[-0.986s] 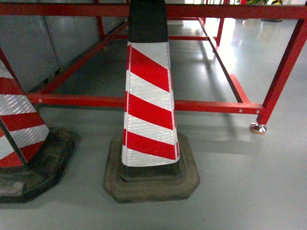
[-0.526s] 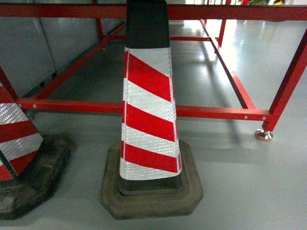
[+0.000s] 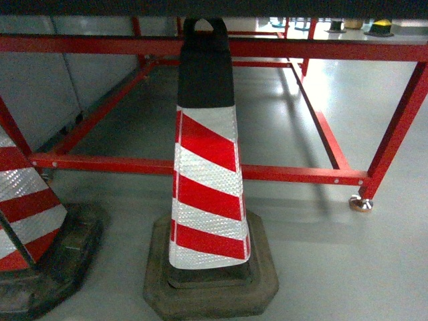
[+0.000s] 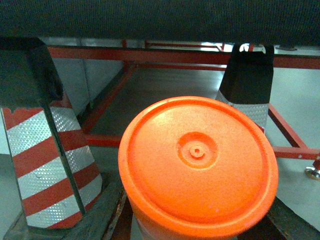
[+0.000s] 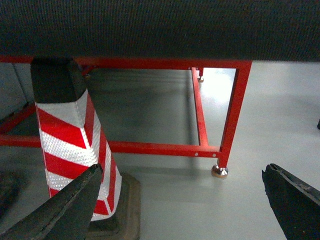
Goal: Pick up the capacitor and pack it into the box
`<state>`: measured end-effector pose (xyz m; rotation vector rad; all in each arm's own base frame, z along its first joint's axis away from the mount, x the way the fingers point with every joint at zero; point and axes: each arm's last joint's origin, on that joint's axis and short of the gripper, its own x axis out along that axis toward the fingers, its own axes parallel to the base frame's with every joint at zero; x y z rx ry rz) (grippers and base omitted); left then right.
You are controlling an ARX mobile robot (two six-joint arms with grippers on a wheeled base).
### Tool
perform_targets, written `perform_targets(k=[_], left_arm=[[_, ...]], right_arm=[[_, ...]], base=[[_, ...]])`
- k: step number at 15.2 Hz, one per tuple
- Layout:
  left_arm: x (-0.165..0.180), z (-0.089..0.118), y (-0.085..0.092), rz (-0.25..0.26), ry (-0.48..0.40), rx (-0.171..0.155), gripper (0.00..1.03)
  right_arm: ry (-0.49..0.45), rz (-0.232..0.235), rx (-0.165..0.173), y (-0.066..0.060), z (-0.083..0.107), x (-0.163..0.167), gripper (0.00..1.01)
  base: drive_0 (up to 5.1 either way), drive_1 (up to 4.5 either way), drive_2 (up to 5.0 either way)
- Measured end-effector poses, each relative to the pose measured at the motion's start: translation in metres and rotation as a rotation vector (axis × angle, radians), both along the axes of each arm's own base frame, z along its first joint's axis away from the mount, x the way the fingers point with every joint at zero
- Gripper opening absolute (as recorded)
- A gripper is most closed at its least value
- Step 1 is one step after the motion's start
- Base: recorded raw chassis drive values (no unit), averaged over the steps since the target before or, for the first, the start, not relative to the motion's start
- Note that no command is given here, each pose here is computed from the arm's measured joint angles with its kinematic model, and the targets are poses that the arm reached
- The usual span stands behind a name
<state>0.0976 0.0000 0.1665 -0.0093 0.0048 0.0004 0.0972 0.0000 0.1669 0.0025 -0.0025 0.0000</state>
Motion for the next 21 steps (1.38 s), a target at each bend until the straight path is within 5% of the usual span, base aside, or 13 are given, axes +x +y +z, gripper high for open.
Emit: perform_targets(k=[21], left_arm=[[0.0000,0.0004,0.0000,0.000,-0.004,0.010,0.44]], right_arm=[[-0.003,0.000,0.000,0.0000,0.0003,0.0000,0.98]], base=[[0.0,0.00,0.0]])
